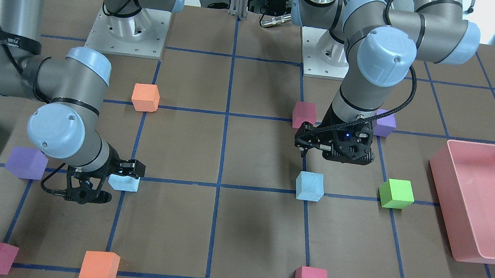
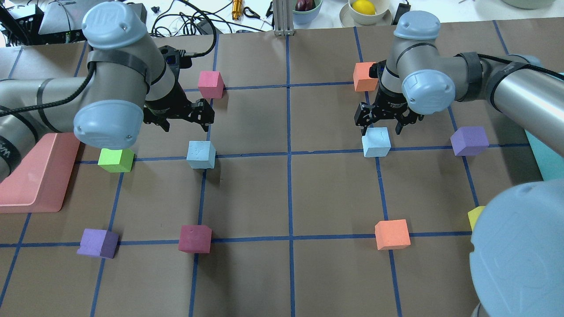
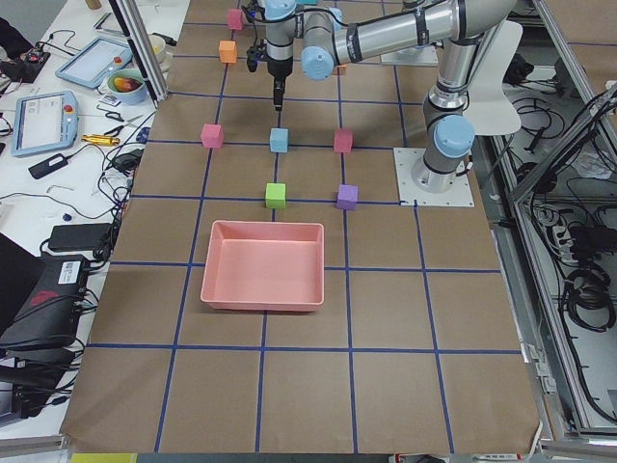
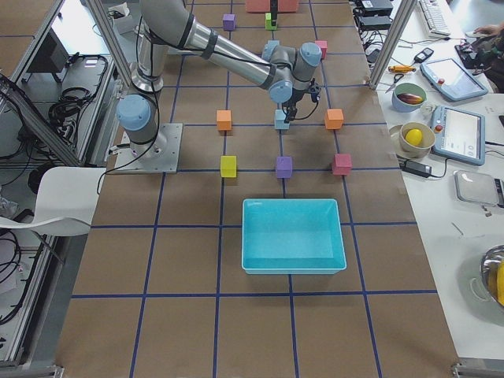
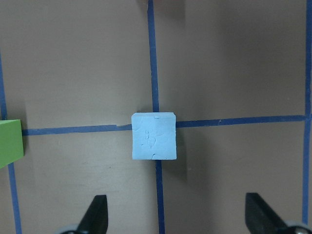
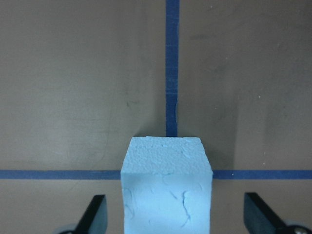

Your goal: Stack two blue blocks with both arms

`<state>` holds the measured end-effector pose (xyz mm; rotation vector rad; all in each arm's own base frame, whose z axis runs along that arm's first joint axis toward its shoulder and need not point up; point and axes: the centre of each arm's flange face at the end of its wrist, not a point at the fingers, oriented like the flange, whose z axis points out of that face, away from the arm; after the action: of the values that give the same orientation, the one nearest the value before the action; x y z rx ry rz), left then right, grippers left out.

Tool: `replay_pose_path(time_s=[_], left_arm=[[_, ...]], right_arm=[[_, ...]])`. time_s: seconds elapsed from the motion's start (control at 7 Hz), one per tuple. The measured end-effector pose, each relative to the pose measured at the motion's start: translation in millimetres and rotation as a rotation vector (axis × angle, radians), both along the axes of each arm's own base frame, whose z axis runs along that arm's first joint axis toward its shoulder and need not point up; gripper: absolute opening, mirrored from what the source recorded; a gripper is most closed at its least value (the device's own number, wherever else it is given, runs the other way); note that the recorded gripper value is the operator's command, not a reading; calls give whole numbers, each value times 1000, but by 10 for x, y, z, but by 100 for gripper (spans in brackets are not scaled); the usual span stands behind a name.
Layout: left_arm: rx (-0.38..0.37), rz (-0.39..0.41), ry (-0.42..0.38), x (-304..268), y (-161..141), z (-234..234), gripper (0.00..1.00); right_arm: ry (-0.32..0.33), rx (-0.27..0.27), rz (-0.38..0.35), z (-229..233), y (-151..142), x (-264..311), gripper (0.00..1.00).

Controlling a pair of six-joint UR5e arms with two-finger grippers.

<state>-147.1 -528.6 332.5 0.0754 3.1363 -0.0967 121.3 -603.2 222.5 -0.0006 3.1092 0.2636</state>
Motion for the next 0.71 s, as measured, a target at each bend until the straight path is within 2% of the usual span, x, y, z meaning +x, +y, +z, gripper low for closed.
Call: replay_pose_path(time_s=[0.14, 0.43, 0.57, 0.71], left_arm=[[9, -6, -4, 7, -55, -266, 100], [54, -16, -10, 13, -162, -714, 100], [84, -23, -13, 15, -177, -882, 100], [113, -25, -14, 15, -185, -1039, 100]], right_arm=[[0, 1, -2, -81, -26, 3, 100], [0, -6, -1, -178, -66, 3, 26], [-1, -2, -1, -218, -71, 4, 0], [-2, -1, -2, -228, -75, 5, 0]])
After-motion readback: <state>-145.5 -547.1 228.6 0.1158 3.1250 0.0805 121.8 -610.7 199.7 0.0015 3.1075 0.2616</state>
